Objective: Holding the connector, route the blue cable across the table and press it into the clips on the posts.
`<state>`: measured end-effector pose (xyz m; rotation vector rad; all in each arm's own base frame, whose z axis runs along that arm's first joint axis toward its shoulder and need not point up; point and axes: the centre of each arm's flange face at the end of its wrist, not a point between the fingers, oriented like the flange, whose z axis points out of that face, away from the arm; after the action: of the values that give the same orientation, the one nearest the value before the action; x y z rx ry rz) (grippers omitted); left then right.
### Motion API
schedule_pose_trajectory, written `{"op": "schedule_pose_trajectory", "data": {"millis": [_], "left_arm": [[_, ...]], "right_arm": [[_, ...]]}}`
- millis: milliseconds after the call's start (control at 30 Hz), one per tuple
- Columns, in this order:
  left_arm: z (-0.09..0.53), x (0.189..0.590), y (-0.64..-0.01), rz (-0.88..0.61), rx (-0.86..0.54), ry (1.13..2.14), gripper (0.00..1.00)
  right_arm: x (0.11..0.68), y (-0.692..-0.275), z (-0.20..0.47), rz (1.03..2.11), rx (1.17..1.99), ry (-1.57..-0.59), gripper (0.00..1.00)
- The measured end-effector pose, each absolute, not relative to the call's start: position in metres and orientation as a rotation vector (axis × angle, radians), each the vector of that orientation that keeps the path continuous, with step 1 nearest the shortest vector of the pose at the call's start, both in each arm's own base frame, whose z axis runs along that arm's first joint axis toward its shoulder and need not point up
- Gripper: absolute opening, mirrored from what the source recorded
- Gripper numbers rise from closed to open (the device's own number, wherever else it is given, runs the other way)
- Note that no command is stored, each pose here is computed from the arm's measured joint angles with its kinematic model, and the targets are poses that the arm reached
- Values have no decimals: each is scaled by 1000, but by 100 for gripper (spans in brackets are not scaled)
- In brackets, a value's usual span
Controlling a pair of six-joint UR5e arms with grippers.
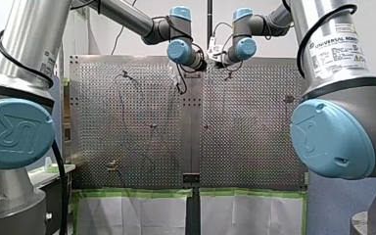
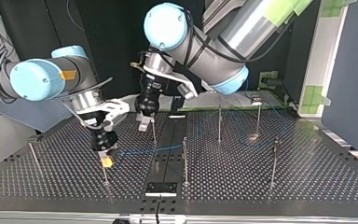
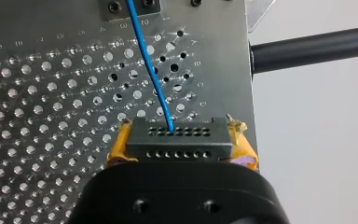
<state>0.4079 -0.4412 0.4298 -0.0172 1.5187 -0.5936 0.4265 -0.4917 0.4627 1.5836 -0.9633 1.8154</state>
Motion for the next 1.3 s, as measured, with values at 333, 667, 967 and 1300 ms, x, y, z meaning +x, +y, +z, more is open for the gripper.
{"op": "schedule_pose_trajectory", "data": {"millis": [333, 667, 967, 1300], "left_arm": [[417, 432, -429, -520, -63, 1527, 100], [450, 427, -413, -493, -123, 1457, 100], [442, 446, -411, -514, -90, 1463, 100], [425, 478, -414, -422, -92, 1504, 100]], "right_arm": [[426, -492, 463, 1815, 1584, -963, 0], [426, -492, 462, 1813, 1585, -962, 0], [427, -492, 462, 1813, 1586, -961, 0], [429, -490, 462, 1815, 1588, -958, 0]]}}
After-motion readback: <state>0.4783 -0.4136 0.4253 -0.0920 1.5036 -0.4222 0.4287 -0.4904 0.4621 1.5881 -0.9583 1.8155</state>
